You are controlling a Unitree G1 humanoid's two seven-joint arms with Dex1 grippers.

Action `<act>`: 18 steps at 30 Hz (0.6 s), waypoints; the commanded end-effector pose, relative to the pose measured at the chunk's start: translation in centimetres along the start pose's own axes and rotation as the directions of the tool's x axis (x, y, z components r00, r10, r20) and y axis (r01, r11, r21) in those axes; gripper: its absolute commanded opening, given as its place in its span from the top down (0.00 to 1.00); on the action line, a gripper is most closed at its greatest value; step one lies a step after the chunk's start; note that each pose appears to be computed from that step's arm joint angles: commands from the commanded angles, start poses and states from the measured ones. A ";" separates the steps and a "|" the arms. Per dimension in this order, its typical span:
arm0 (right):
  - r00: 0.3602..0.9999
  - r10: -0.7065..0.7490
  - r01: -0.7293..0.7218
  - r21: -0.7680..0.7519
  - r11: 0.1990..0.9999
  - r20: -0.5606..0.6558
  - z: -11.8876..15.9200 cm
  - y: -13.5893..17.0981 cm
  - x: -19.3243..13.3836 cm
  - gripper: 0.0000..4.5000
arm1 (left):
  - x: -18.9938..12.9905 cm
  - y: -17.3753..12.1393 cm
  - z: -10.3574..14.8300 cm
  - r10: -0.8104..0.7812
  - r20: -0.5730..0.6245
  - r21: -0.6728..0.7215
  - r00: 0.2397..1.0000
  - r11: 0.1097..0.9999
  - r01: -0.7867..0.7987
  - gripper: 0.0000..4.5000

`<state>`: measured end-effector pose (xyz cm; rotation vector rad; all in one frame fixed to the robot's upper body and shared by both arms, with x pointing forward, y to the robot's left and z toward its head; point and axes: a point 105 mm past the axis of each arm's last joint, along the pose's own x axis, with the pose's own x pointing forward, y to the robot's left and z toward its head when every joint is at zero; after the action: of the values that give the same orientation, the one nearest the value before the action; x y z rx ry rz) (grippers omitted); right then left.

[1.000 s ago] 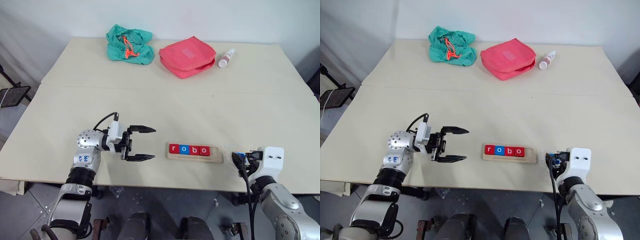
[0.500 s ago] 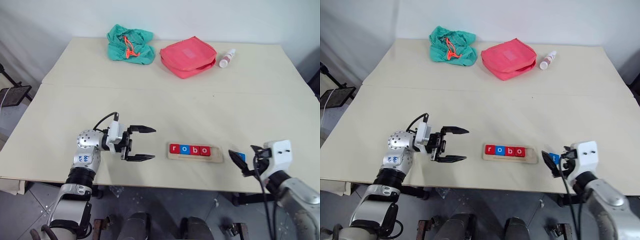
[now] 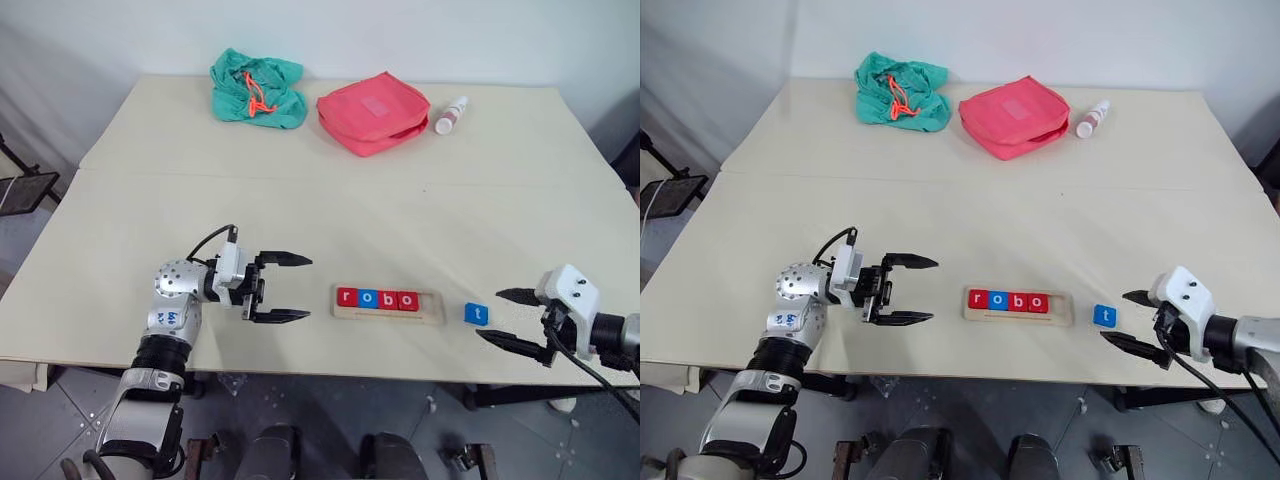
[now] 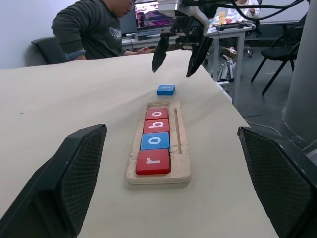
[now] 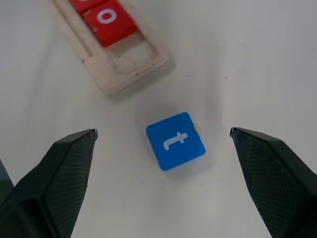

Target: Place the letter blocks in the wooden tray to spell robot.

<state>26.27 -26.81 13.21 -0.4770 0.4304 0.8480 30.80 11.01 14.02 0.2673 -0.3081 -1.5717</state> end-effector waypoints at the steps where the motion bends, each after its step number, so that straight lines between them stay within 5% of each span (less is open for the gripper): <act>1: 0.996 0.072 -0.076 -0.085 0.993 -0.053 0.2 -0.6 -0.1 0.00 | -0.2 0.0 0.7 0.005 0.002 0.038 1.000 0.999 -0.005 0.00; 14: 0.981 0.130 -0.153 -0.157 0.976 -0.146 -0.4 -2.3 1.6 0.00 | -0.8 -0.6 0.8 0.034 -0.009 0.041 0.999 0.999 -0.033 0.00; 18: 0.981 0.129 -0.151 -0.154 0.976 -0.145 -0.4 -2.3 1.8 0.20 | -0.8 -0.7 0.8 0.038 -0.010 0.041 0.999 0.998 -0.037 0.00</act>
<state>28.86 -27.46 11.82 -0.6465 0.5520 0.9935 29.98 11.60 13.58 0.2753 -0.2960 -1.5397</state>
